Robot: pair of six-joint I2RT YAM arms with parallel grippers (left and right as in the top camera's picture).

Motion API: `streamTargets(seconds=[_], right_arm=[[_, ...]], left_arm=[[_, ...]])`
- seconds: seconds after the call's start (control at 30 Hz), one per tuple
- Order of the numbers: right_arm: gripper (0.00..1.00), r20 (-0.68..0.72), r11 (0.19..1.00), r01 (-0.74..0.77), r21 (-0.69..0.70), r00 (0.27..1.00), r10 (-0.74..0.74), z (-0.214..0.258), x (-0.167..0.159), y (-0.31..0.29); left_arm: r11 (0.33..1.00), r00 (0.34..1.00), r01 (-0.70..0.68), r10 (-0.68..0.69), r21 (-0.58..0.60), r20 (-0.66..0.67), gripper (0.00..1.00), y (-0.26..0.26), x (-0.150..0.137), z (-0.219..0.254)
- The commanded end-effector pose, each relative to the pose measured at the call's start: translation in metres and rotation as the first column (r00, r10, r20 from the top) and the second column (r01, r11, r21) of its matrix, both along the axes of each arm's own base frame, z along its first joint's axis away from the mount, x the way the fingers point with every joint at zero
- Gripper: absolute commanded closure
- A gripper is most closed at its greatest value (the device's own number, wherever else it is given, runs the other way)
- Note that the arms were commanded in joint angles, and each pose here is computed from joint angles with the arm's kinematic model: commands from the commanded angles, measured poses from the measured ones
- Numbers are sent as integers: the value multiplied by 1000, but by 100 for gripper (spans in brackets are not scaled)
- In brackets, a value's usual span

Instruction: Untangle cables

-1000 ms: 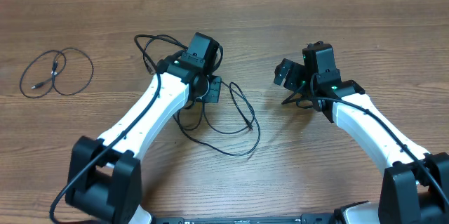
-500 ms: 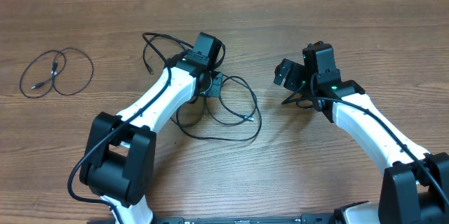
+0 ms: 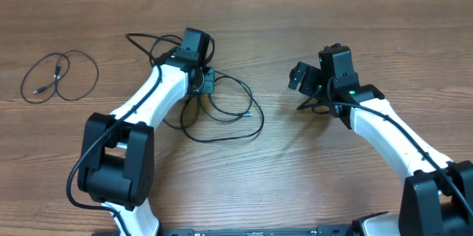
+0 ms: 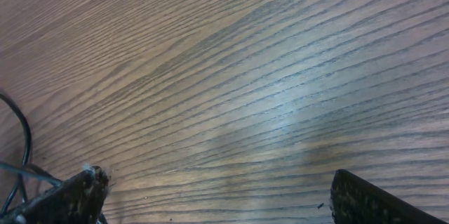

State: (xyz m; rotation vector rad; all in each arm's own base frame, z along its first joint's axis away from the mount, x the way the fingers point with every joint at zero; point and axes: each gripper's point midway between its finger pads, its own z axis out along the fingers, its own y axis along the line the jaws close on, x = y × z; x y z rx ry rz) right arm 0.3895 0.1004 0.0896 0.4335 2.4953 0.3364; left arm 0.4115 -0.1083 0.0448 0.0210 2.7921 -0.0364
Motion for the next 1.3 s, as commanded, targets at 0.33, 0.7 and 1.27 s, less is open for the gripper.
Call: streamTargets(seconds=[0.33,0.7,1.27], right_arm=[[0,9,1000,5,-3,1000,-5,2,2,0],[0,9,1000,5,-4,1000,-5,2,2,0],[0,9,1000,5,-3,1000,-5,2,2,0]], left_arm=[[992,998,39,-44,-117,-43,53,-17,-5,0],[991,974,22,-51,-135,-219,49,-20,-49,-13],[986,969,-74,36,-147,-246,68,-19,-60,-31]])
